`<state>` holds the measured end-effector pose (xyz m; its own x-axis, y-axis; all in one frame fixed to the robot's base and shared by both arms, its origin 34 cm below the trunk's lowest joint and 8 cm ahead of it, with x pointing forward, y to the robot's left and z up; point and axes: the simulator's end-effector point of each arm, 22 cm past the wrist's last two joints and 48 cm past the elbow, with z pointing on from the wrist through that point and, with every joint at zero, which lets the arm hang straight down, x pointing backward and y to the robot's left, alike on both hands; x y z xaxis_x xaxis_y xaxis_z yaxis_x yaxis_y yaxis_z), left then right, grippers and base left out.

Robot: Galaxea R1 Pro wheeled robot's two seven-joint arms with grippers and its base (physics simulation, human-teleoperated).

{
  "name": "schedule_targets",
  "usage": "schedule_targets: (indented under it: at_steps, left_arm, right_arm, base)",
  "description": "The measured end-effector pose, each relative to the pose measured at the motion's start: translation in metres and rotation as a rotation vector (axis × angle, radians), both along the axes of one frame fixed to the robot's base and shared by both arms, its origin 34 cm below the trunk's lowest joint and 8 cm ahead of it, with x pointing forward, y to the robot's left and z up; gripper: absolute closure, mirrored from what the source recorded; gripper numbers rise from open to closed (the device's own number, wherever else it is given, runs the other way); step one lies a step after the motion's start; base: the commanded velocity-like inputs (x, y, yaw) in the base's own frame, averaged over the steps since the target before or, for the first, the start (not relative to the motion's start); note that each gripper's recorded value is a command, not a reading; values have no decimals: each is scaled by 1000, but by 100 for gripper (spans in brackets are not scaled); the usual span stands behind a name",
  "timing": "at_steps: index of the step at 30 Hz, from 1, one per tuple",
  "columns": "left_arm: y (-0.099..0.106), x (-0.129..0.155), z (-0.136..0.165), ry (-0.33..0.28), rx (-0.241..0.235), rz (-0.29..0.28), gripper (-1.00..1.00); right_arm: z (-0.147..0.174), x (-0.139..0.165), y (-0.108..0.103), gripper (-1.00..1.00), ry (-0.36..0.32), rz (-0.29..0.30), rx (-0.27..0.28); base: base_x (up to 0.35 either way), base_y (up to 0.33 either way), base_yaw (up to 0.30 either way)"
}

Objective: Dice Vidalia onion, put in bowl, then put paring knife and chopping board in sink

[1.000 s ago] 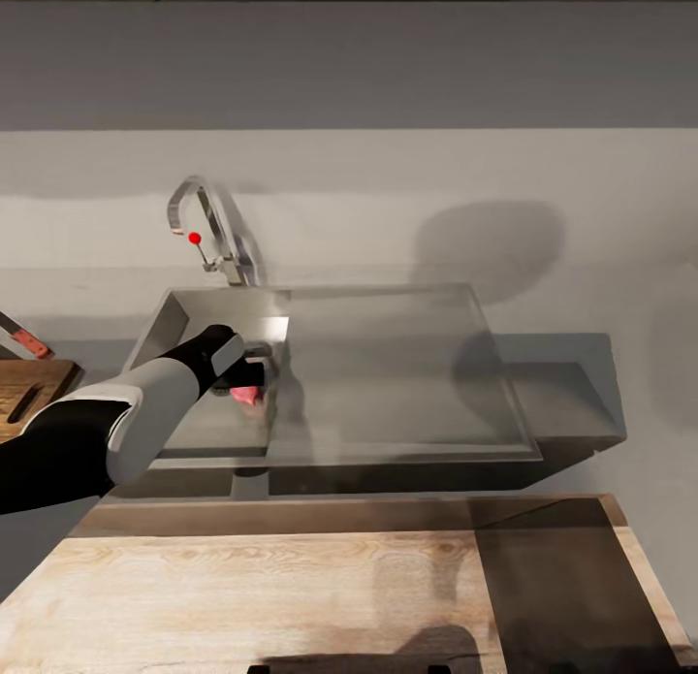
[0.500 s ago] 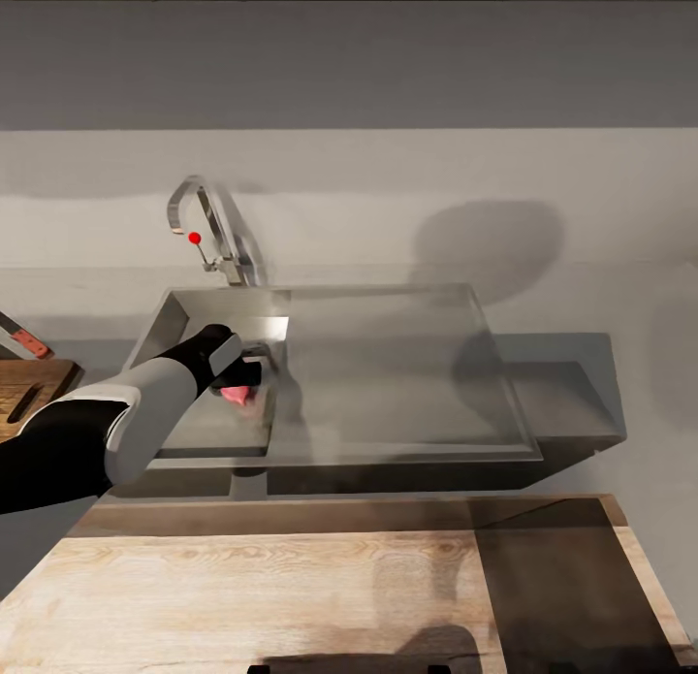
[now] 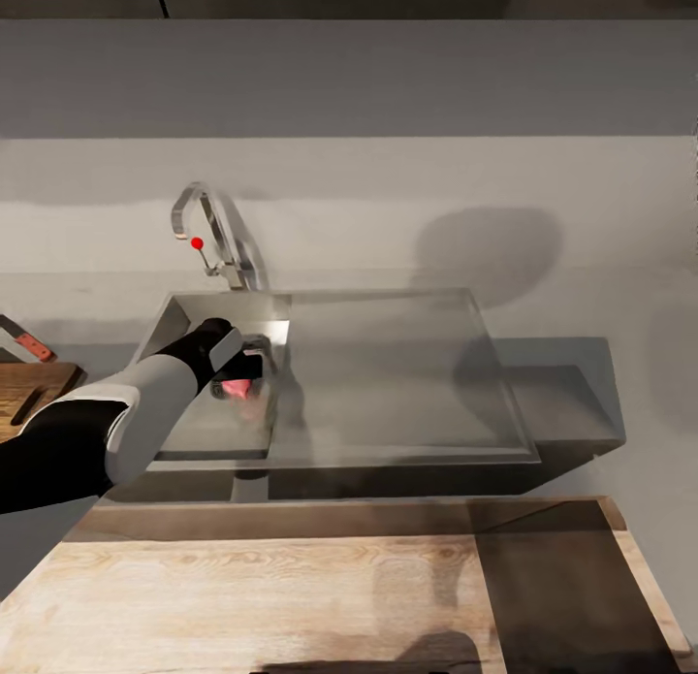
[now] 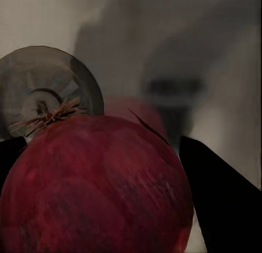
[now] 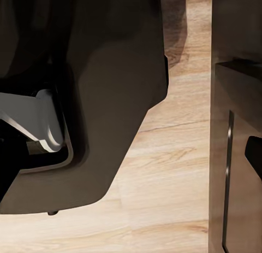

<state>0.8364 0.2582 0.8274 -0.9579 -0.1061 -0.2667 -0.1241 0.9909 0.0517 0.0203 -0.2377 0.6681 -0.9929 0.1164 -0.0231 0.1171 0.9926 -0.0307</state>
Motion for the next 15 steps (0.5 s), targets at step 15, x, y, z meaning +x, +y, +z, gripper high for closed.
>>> schedule_targets:
  at_steps: [15]
  left_arm:
    - [15,49,68,-149,8,9,100]
  right_arm:
    - [-2,8,0,-100,-25,0,1]
  base:
    - [0,0,0]
